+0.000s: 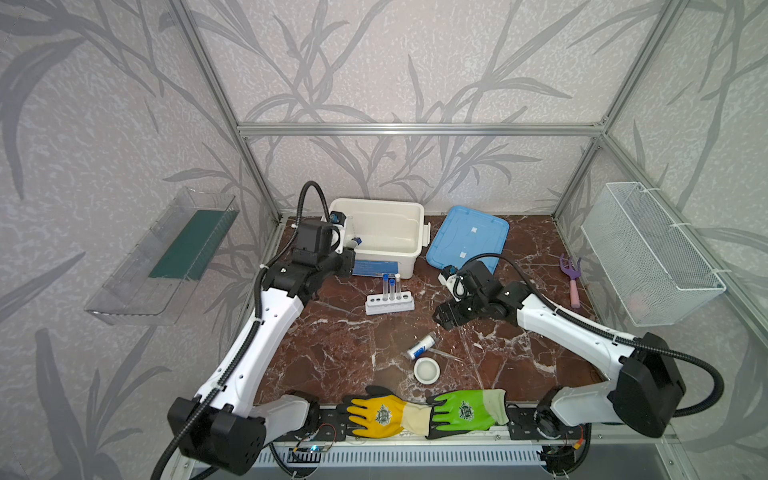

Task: Organize the chemistry lab equipment
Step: 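Withdraw the left gripper while the right gripper reaches to the bandage roll, then close the right gripper on the wrapped bandage roll and lift it, then carry the bandage roll with the right gripper over the white tub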

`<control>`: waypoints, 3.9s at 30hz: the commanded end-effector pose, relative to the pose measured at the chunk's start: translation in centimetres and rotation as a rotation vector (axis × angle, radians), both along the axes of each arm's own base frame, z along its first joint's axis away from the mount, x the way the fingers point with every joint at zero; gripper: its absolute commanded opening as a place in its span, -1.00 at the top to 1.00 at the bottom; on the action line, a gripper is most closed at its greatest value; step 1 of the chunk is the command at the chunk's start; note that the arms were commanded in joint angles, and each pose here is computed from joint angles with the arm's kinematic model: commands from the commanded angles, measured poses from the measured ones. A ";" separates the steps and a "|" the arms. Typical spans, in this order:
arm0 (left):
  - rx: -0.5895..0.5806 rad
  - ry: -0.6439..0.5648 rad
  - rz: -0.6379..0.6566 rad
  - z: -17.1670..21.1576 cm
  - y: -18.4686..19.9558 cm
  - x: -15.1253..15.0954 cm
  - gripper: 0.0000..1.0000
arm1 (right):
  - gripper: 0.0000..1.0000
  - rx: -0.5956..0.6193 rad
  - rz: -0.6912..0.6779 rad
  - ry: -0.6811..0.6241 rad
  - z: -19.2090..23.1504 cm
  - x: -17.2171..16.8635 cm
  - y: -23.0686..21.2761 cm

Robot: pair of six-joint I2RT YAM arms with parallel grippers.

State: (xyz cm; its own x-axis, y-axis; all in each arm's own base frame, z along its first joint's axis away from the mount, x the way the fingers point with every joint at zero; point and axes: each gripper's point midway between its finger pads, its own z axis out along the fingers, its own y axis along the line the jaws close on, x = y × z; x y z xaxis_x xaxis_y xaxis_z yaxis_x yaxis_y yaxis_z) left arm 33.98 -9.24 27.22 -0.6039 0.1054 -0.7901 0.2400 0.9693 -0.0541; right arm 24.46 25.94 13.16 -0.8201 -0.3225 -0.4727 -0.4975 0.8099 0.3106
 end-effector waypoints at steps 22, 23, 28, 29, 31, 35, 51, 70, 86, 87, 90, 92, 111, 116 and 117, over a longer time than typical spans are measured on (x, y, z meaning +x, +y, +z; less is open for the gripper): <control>-0.157 -0.139 0.115 -0.9 1.4 -2.3 0.14 | -0.65 -0.014 -0.465 0.442 -6.6 -3.6 5.0; -0.155 -0.136 0.119 -0.9 1.5 -2.3 0.14 | -0.64 -0.007 -0.463 0.440 -6.6 -3.5 5.2; -0.135 -0.126 0.137 -1.3 2.3 -2.3 0.18 | -0.59 -0.014 -0.468 0.460 -7.1 -3.5 5.5; -0.136 -0.126 0.138 -1.2 2.4 -2.3 0.18 | -0.59 -0.018 -0.468 0.465 -7.3 -3.6 5.5; -0.144 -0.127 0.137 -1.2 2.4 -2.2 0.18 | -0.57 -0.013 -0.470 0.476 -7.3 -3.7 5.7; -0.158 -0.121 0.135 -1.3 2.4 -2.1 0.18 | -0.56 -0.049 -0.486 0.501 -8.7 -3.9 5.6; -0.177 -0.109 0.133 -1.5 2.5 -1.8 0.19 | -0.15 -0.091 -0.501 0.495 -9.6 -3.0 5.9; -0.185 -0.098 0.138 -1.8 2.8 -1.6 0.20 | 0.00 -0.151 -0.481 0.496 -11.1 -2.1 6.9; -0.197 -0.090 0.143 -2.0 2.9 -1.3 0.22 | 0.44 -0.129 -0.422 0.473 -10.4 -1.3 8.2; -0.196 -0.088 0.145 -2.1 3.0 -1.3 0.22 | 0.45 -0.127 -0.412 0.467 -10.1 -1.3 8.2; -0.197 -0.084 0.144 -2.2 3.0 -1.2 0.22 | 0.44 -0.133 -0.381 0.438 -8.9 -1.0 7.7; -0.201 -0.085 0.136 -2.1 2.8 -1.2 0.22 | 0.43 -0.110 -0.345 0.417 -7.7 -0.6 7.7; -0.265 -0.077 0.078 -1.6 1.4 -1.3 0.23 | 0.42 -0.048 -0.100 0.073 10.6 6.0 5.7; -0.241 -0.089 0.070 -0.8 1.6 -1.7 0.23 | 0.42 0.001 -0.121 -0.042 15.1 10.8 7.0; -0.231 -0.090 0.072 -0.7 1.7 -1.8 0.23 | 0.42 0.014 -0.133 -0.060 15.8 12.0 7.1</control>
